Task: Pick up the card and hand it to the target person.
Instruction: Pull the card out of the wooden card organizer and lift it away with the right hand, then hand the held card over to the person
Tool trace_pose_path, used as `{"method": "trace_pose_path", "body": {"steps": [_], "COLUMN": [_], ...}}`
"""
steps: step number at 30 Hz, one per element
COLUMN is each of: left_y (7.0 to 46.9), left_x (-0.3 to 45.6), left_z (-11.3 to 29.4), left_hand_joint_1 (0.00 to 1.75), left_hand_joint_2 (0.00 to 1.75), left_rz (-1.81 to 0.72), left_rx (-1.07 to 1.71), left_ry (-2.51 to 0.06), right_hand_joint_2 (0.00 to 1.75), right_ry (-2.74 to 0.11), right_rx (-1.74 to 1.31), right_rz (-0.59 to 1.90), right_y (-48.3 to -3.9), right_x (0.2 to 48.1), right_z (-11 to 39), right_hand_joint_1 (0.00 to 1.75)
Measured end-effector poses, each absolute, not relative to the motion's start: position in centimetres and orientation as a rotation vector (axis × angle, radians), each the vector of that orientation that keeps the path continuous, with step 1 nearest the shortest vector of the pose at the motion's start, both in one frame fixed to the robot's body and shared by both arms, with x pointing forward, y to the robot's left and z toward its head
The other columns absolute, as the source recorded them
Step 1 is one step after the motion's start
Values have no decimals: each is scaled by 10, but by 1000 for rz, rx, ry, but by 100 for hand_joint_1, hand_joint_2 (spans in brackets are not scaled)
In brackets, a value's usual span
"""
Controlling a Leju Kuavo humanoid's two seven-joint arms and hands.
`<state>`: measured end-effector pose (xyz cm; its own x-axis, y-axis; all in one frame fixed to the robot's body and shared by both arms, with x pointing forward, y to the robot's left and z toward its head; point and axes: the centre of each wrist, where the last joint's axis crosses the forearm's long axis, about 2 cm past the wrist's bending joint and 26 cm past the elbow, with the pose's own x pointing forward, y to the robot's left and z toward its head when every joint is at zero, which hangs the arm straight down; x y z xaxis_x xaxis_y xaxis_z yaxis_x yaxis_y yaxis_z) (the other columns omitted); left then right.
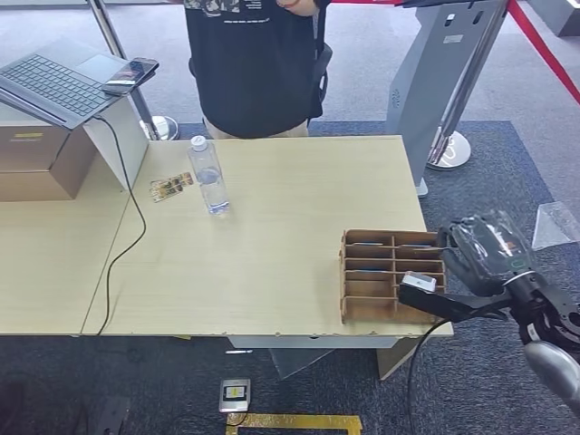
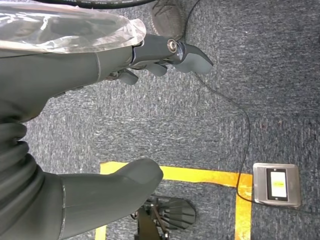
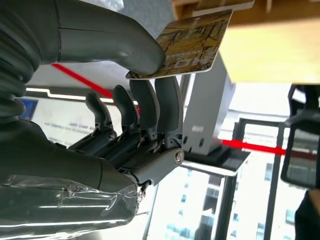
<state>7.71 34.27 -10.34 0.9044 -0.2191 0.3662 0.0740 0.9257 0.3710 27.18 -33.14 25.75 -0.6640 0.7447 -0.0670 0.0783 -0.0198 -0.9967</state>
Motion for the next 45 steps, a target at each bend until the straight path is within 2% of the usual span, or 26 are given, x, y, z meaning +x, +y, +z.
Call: {"method": "trace_pose_path", "body": {"steps": [3, 5, 16, 23, 29, 41, 44, 45], "left_y": [343, 343, 340, 338, 337, 336, 336, 336], "left_x": [77, 77, 79, 80, 81, 81, 81, 81], "left_z": [-103, -103, -103, -103, -103, -103, -103, -103], "left_hand_joint_1": [0, 0, 0, 0, 0, 0, 0, 0], "left_hand_joint_2": [175, 175, 175, 175, 175, 175, 175, 175], "left_rz": [-157, -157, -173, -207, -221, -235, -237, -237], "left_rx": [359, 359, 358, 352, 349, 346, 346, 345], "left_ry": [-416, -416, -439, -452, -457, -454, -454, -453], "right_hand_joint_2": [175, 175, 175, 175, 175, 175, 175, 175], "right_ry": [-1789, -1818, -2011, -2063, -2093, -1990, -1943, -1930], "right_rx": [-920, -983, -1573, -1566, -1519, -1454, -1457, -1455], "right_rz": [1721, 1702, 1632, 1635, 1616, 1629, 1633, 1633], "right_y": [-334, -335, -322, -299, -288, -280, -278, -277], "right_x": [273, 273, 294, 327, 361, 400, 406, 408], "right_z": [270, 277, 304, 305, 308, 290, 284, 282], "right_hand_joint_1": [165, 175, 175, 167, 175, 172, 166, 151]}}
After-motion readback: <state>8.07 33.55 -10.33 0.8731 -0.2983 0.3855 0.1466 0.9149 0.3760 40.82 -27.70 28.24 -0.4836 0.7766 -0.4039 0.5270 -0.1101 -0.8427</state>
